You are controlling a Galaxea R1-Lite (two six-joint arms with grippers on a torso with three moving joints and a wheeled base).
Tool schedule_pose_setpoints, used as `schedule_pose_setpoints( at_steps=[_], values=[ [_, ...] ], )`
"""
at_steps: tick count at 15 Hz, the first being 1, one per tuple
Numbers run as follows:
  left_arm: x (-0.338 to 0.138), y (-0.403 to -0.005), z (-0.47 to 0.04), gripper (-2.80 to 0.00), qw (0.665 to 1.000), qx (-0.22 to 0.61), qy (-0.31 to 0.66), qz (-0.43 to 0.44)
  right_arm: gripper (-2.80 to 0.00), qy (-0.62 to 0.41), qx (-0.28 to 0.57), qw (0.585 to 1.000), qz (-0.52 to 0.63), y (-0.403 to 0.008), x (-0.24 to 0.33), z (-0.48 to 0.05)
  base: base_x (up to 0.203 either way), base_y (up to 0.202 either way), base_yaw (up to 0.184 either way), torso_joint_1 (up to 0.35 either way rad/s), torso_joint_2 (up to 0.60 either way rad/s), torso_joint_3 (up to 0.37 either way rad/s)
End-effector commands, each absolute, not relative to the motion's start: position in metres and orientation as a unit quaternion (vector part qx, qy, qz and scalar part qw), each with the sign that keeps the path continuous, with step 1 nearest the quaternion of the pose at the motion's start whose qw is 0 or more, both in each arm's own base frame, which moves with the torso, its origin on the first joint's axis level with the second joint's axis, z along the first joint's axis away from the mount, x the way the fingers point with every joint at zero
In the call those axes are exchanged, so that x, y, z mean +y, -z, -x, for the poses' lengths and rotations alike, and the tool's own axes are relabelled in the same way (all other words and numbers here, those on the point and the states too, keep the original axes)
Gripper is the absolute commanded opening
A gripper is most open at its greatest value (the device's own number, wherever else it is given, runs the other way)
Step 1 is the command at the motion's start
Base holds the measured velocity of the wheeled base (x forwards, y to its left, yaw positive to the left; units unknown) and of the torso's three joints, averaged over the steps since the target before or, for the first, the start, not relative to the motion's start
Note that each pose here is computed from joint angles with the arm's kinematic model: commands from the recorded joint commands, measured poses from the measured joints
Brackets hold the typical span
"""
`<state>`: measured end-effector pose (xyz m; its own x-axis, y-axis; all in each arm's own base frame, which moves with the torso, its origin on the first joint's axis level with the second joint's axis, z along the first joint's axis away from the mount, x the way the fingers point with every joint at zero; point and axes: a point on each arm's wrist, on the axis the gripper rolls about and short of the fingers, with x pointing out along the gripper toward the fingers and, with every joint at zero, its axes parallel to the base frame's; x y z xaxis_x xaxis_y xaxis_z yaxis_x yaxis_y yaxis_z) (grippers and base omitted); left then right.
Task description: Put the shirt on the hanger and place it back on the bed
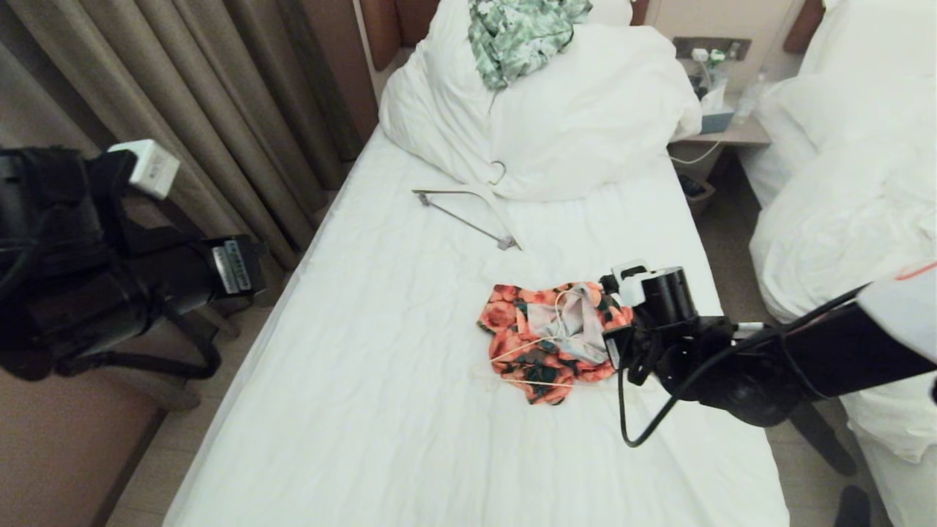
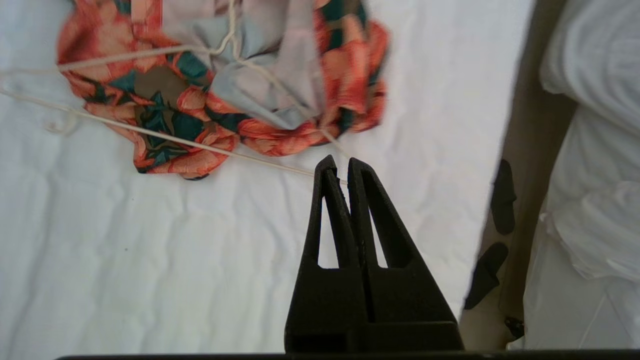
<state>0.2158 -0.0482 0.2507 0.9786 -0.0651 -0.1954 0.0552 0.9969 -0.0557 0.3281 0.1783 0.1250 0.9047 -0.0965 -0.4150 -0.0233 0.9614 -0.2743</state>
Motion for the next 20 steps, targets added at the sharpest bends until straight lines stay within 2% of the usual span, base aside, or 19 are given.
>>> schedule_pose_setpoints(
  at_steps=[1, 6, 8, 11, 15, 20],
  values=[
    [-0.032, -0.264, -0.153, -2.80, 0.998, 0.035, 0.034, 0.039, -2.80, 0.020, 0.170, 0.979, 0.109, -0.172, 0.158, -0.289, 0.000, 0.000, 0.000, 0.000, 0.00, 0.000],
    [-0.007, -0.256, -0.044, -2.80, 0.997, -0.039, 0.051, 0.049, -2.80, 0.071, 0.086, 0.992, 0.058, -0.235, 0.100, -0.205, 0.000, 0.000, 0.000, 0.000, 0.00, 0.000],
    [0.001, -0.245, -0.009, -2.80, 0.997, -0.059, 0.026, 0.054, -2.80, 0.135, 0.046, 0.989, 0.027, -0.259, 0.064, -0.168, 0.000, 0.000, 0.000, 0.000, 0.00, 0.000],
    [0.005, -0.220, 0.024, -2.80, 0.995, -0.077, 0.005, 0.057, -2.80, 0.267, -0.015, 0.963, -0.019, -0.276, 0.015, -0.105, 0.000, 0.000, 0.000, 0.000, 0.00, 0.000],
    [0.006, -0.189, 0.020, -2.80, 0.997, -0.040, -0.025, 0.061, -2.80, 0.384, -0.081, 0.918, -0.056, -0.260, -0.015, -0.021, 0.000, 0.000, 0.000, 0.000, 0.00, 0.000],
    [0.005, -0.160, 0.010, -2.80, 0.998, 0.008, -0.028, 0.050, -2.80, 0.411, -0.053, 0.909, -0.038, -0.201, -0.019, 0.022, 0.000, 0.000, 0.000, 0.000, 0.00, 0.000]
  ],
)
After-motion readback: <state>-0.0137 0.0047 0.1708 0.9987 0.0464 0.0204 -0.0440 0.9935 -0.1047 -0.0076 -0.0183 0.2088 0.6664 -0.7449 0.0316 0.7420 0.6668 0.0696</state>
